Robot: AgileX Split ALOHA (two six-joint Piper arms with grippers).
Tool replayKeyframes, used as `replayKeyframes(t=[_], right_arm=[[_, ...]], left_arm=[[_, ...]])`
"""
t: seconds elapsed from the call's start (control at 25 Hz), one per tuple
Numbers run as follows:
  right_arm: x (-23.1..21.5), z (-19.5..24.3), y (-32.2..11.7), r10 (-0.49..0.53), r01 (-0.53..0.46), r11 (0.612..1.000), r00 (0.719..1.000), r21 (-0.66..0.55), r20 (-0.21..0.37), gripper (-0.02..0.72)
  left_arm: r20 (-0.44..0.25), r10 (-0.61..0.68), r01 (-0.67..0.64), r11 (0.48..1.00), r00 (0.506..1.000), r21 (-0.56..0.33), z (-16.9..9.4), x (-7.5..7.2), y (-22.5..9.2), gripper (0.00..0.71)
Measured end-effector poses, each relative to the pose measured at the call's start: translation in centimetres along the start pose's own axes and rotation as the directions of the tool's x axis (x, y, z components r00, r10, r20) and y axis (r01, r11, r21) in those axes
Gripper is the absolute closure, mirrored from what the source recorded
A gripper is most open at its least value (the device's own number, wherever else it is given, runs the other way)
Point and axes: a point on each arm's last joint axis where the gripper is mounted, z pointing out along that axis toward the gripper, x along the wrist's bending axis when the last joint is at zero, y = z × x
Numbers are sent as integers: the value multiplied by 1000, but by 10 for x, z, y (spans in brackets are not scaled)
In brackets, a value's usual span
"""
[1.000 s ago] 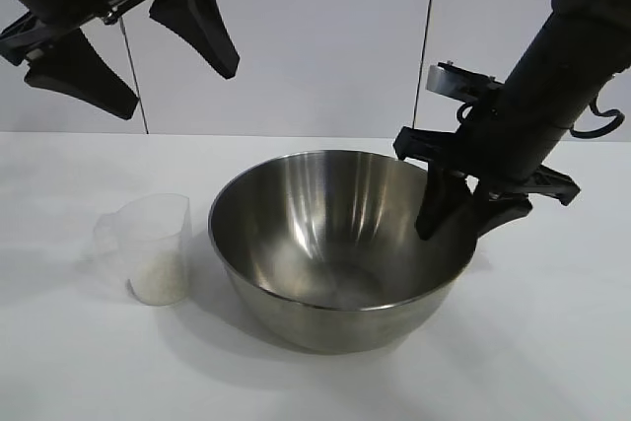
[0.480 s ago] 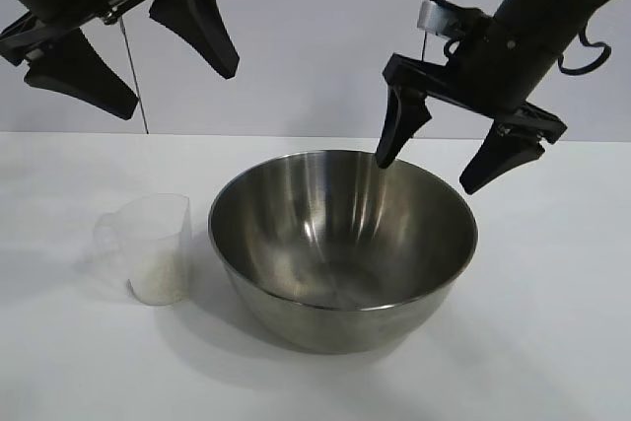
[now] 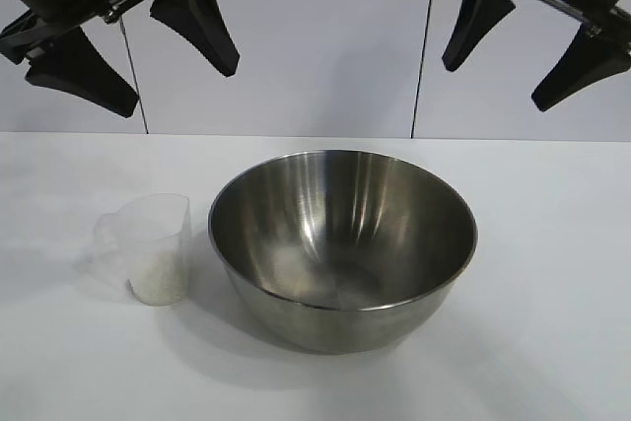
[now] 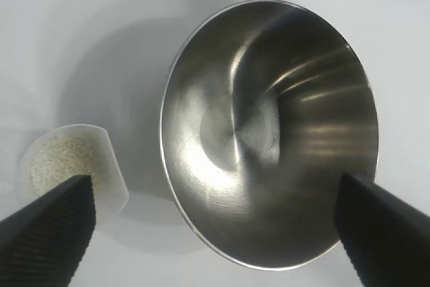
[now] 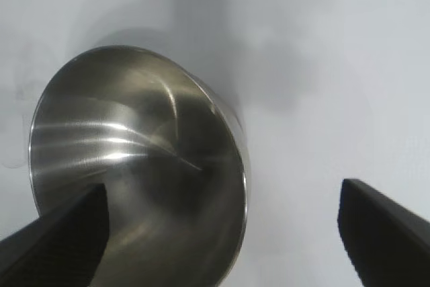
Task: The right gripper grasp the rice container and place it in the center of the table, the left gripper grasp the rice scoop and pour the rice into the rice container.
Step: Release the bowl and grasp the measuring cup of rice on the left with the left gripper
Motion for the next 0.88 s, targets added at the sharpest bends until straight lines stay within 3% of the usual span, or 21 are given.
replayKeyframes(t=[0.88], right_arm=[[-4,-4,-2,0,0,1000,1000,17,12,63]], left_arm=[[-13,118,-118,992,993,-46,0,1,4,16]])
